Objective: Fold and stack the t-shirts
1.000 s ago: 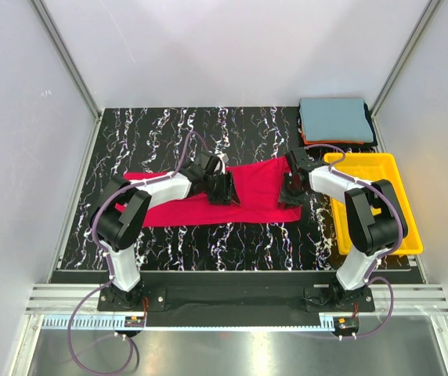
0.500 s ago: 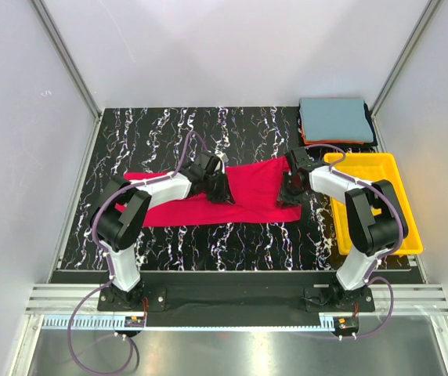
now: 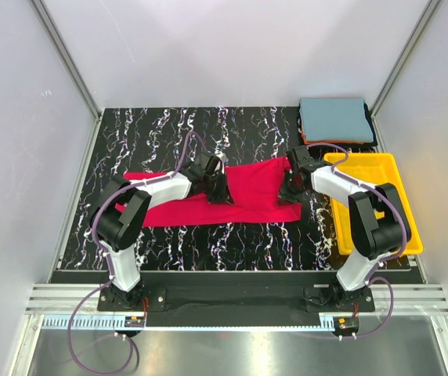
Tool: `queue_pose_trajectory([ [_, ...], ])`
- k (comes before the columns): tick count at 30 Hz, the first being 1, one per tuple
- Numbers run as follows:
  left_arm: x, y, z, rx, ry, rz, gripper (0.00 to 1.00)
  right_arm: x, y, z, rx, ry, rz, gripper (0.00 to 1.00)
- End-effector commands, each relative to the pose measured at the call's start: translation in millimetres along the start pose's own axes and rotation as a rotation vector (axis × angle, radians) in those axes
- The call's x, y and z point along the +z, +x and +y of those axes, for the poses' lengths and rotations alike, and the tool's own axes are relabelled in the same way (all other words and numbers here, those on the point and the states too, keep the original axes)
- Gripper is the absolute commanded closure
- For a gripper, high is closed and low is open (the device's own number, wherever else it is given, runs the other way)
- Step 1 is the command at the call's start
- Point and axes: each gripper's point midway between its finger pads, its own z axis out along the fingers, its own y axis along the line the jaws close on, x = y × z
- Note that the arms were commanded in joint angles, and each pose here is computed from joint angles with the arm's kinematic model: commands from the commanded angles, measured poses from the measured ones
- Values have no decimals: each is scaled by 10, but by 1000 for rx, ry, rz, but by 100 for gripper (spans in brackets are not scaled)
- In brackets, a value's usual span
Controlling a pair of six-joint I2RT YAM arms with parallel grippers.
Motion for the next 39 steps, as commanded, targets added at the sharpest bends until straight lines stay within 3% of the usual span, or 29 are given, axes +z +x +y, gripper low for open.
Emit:
queue_pose_trajectory([
  [1, -127, -165, -117, 11, -7, -52, 100, -289, -105, 153, 59, -64, -66, 100],
  [8, -193, -178, -86, 12, -40, -60, 100, -365, 35, 74, 158, -68, -86, 100],
  [21, -422, -228, -225, 9, -8, -103, 100, -582, 78, 239, 156, -132, -163, 100],
  [39, -273, -76, 44, 15, -88, -57, 100, -592, 322, 279, 157, -70, -265, 100],
])
